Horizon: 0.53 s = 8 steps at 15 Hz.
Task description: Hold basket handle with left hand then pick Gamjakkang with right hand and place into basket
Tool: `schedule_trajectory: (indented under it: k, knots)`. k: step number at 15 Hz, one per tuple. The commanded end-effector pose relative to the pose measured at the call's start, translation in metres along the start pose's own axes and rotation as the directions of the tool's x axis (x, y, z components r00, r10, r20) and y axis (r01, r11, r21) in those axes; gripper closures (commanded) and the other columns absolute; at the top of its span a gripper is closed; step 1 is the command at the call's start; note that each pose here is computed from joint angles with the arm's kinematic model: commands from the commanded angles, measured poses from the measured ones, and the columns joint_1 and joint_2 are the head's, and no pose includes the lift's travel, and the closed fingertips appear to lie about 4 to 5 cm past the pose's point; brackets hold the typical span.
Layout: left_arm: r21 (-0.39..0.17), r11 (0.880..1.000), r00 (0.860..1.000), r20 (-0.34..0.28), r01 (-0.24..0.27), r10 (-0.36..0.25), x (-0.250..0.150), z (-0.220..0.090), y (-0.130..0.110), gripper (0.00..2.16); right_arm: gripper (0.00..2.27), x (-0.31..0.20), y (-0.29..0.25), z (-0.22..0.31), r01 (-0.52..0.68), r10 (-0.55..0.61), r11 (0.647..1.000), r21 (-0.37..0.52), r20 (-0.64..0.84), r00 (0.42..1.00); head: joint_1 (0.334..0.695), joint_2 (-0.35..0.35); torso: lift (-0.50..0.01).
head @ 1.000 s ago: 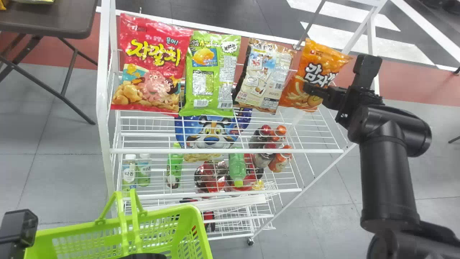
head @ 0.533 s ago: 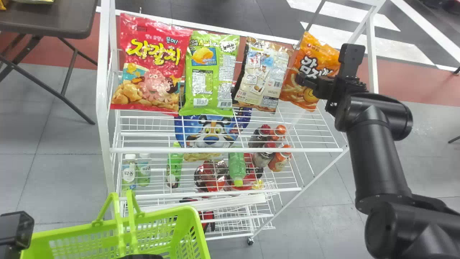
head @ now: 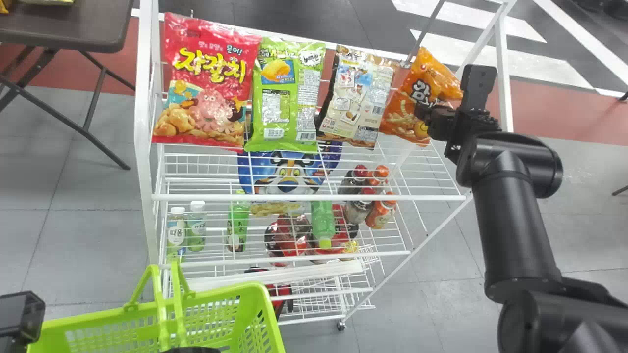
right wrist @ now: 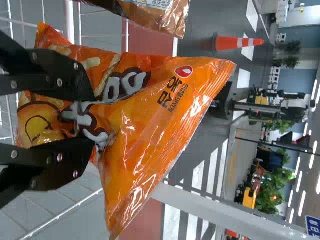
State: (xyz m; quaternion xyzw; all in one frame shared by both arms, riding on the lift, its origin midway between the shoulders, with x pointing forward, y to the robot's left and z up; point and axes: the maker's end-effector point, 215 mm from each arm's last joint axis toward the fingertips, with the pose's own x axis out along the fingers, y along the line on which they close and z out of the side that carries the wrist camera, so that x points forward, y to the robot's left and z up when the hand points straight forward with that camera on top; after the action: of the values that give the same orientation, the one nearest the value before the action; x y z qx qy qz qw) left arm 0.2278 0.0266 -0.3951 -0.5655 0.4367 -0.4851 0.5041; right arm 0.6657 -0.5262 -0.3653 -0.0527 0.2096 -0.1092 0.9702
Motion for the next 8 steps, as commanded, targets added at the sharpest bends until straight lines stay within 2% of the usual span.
schedule_trajectory:
  k: [1, 4, 8]
  knots:
    - [-0.003, 1.0, 1.0, -0.001, 0.0, 0.0, 0.0, 0.0, 0.0, 2.15, 2.25, -0.011, -0.006, -0.013, 0.033, -0.033, 0.999, -0.006, -0.029, 0.999, 0.695, -0.35, -0.017]
    - [-0.003, 1.0, 1.0, 0.002, 0.001, -0.001, 0.0, 0.001, 0.001, 2.15, 2.25, -0.033, 0.004, -0.024, 0.037, -0.038, 0.999, -0.008, -0.086, 0.996, 0.695, -0.35, -0.017]
    - [-0.003, 1.0, 1.0, 0.002, 0.001, -0.001, 0.0, 0.001, 0.001, 2.15, 2.25, -0.06, 0.021, -0.008, 0.043, -0.045, 0.998, -0.035, -0.064, 0.997, 0.695, -0.35, -0.017]
